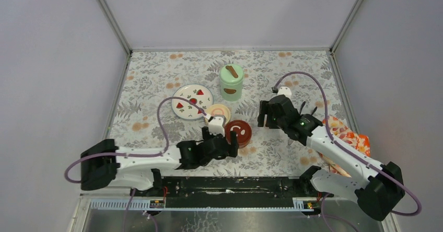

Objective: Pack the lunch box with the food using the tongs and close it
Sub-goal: Screw the box lid onto the packing box, then reset both arms

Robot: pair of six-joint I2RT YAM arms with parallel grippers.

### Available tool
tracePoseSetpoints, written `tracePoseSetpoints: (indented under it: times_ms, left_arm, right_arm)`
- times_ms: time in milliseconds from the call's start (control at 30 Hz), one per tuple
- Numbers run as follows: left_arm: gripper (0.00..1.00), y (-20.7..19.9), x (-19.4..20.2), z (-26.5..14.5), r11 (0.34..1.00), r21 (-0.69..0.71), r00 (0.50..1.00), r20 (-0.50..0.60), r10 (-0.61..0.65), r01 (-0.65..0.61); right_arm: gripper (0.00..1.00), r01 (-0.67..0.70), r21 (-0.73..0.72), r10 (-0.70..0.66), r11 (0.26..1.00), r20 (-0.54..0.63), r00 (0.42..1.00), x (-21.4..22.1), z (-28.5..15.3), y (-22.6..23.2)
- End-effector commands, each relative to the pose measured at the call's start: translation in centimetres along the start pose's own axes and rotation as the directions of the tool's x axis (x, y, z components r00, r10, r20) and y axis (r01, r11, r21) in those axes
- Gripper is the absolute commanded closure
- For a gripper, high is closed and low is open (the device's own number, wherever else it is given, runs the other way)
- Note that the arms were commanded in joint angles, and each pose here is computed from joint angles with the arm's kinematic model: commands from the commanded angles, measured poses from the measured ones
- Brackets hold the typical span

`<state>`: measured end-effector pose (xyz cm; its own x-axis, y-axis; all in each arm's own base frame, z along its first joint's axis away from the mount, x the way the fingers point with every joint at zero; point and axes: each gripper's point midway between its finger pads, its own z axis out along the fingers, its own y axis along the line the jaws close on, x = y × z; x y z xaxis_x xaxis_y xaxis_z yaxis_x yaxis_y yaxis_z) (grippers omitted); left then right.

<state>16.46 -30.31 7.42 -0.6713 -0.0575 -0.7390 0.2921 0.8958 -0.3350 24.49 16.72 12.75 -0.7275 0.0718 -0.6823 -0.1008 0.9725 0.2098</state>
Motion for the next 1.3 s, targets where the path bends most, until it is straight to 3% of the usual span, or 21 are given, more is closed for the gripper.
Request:
tracePoseSetpoints:
  times_ms: [0, 167, 400, 500, 667, 867, 1267]
  left_arm:
    - [0.01, 3.5, -3.1, -2.7, 0.993, -0.119, 0.999, 0.050, -0.003, 0.009]
    - [0.01, 8.6, -8.4, -5.3, 0.975, -0.203, 0.988, 0.138, -0.068, 0.095]
    - [0.01, 16.8, -14.2, -11.1, 0.910, -0.346, 0.948, 0.293, -0.128, 0.230]
    - [0.01, 18.2, -16.9, -14.2, 0.888, -0.394, 0.929, 0.360, -0.088, 0.237]
    - [0.01, 18.0, -20.8, -18.3, 0.905, -0.373, 0.865, 0.502, 0.011, 0.205]
    - [0.01, 18.7, -22.1, -21.2, 0.905, -0.338, 0.769, 0.639, 0.019, 0.258]
    - [0.01, 20.7, -21.5, -22.7, 0.869, -0.357, 0.717, 0.697, 0.004, 0.342]
  right_arm:
    - [0.18, -0.003, 0.122, -0.011, 0.992, 0.119, 0.993, -3.5, -2.4, -3.3]
    - [0.01, -0.033, 0.219, -0.015, 0.975, 0.216, 0.976, -5.3, -5.1, -6.2]
    - [0.00, -0.076, 0.321, -0.027, 0.944, 0.302, 0.953, -6.0, -9.0, -9.3]
    - [0.00, -0.082, 0.333, -0.037, 0.939, 0.336, 0.941, -6.5, -10.9, -10.1]
    - [0.00, -0.121, 0.375, -0.060, 0.919, 0.438, 0.897, -7.5, -14.4, -12.1]
    - [0.00, -0.195, 0.343, -0.033, 0.919, 0.559, 0.828, -7.6, -16.1, -13.4]
    - [0.00, -0.190, 0.341, -0.041, 0.921, 0.567, 0.823, -7.4, -15.3, -13.4]
